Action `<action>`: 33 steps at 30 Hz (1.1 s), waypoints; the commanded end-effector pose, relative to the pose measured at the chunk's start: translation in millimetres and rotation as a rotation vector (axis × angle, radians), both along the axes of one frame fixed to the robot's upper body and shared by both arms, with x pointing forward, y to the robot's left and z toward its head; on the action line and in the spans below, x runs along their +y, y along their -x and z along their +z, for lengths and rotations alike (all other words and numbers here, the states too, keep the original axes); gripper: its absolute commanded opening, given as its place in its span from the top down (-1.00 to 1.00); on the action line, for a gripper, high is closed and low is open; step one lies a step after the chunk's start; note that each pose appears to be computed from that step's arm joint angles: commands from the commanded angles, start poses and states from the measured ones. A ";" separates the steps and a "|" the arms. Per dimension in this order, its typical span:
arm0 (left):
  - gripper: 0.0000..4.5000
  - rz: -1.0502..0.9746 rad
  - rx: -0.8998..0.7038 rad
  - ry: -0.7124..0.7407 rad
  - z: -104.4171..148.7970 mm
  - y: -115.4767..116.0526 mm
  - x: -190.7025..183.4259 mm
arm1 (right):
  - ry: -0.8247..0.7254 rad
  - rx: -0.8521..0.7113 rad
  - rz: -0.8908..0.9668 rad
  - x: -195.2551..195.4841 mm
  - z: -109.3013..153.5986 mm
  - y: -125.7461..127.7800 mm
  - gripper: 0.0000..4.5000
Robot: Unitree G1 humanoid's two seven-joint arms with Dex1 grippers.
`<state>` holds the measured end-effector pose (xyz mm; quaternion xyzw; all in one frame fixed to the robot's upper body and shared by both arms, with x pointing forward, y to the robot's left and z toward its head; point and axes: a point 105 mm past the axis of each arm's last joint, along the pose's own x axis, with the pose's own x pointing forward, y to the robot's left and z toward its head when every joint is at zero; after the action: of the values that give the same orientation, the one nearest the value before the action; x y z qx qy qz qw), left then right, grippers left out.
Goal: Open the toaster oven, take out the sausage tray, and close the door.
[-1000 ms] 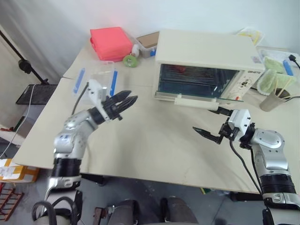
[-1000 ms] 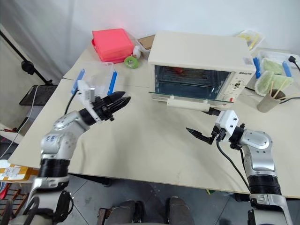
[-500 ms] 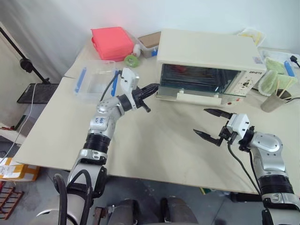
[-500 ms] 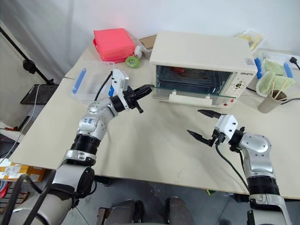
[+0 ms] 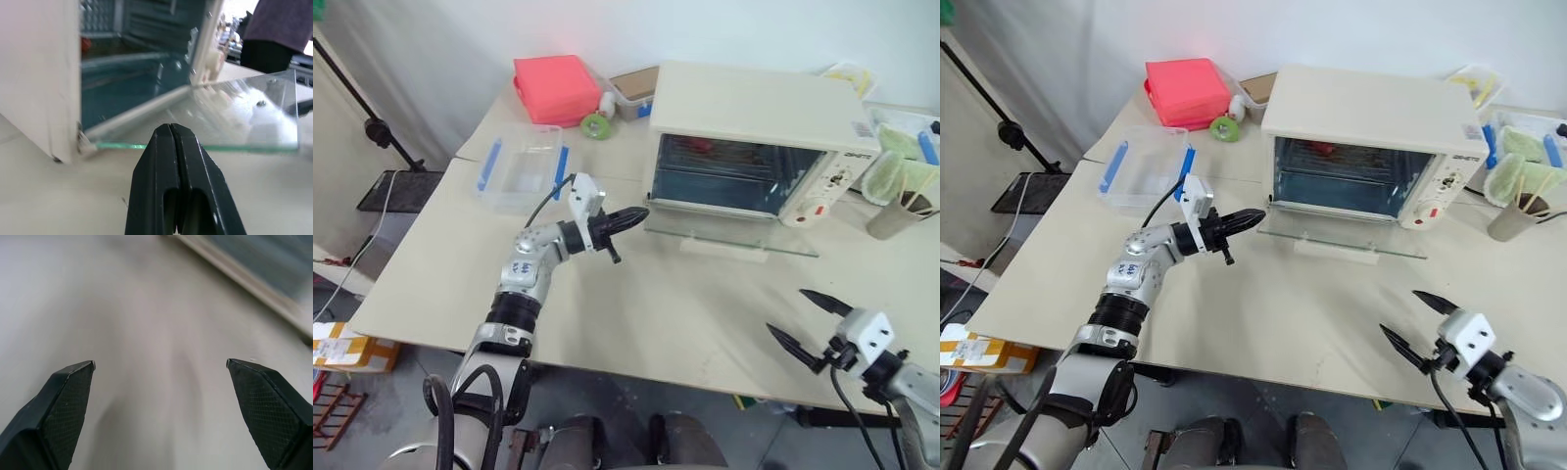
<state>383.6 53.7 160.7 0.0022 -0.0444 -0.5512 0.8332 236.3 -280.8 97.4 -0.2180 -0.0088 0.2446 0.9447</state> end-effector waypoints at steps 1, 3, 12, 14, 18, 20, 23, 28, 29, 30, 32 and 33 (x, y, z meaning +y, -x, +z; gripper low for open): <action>0.99 -0.083 -0.057 -0.038 3.0 12.0 -16.2 | 0.020 -0.110 -0.092 -10.8 26.0 2.0 -1.00; 0.99 -0.091 -0.055 -0.048 0.0 13.4 -18.8 | 0.022 -0.129 -0.124 -14.3 30.8 3.1 -1.00; 0.92 -0.022 -0.025 -0.050 -4.3 12.3 6.2 | 0.076 -0.285 0.050 46.2 87.1 -37.9 -1.00; 0.75 -0.004 -0.037 -0.010 4.0 16.1 17.9 | 0.050 -0.251 0.117 70.2 89.6 -51.3 -1.00; 0.24 -0.011 -0.071 -0.015 10.9 31.4 34.9 | 0.100 -0.303 0.138 100.2 101.0 -82.1 -1.00; 0.00 -0.001 -0.089 -0.028 13.2 38.9 44.4 | 0.167 -0.346 0.118 111.3 104.4 -100.8 -1.00; -0.41 0.028 -0.104 -0.034 16.2 47.6 57.1 | 0.281 -0.380 0.081 123.3 104.0 -129.5 -1.00; -0.98 0.072 -0.140 -0.024 22.0 60.1 70.0 | 0.477 -0.376 -0.005 126.2 99.8 -175.3 -1.00; -0.98 0.072 -0.125 -0.018 21.3 62.4 71.5 | 0.504 -0.379 -0.019 126.5 100.2 -182.1 -1.00; -0.98 0.072 -0.117 -0.020 20.0 65.3 72.8 | 0.541 -0.376 -0.050 125.0 100.2 -191.7 -1.00; -0.98 0.067 -0.099 -0.022 17.4 69.4 73.6 | 0.582 -0.385 -0.087 126.2 102.6 -206.1 -1.00; -0.98 0.069 -0.096 -0.022 16.6 70.3 73.5 | 0.596 -0.395 -0.100 127.3 104.3 -211.3 -1.00</action>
<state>318.8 129.0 166.0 0.0342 -0.0580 -0.5166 0.8536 441.6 -154.1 192.1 -0.5143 -0.0903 0.1649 0.8367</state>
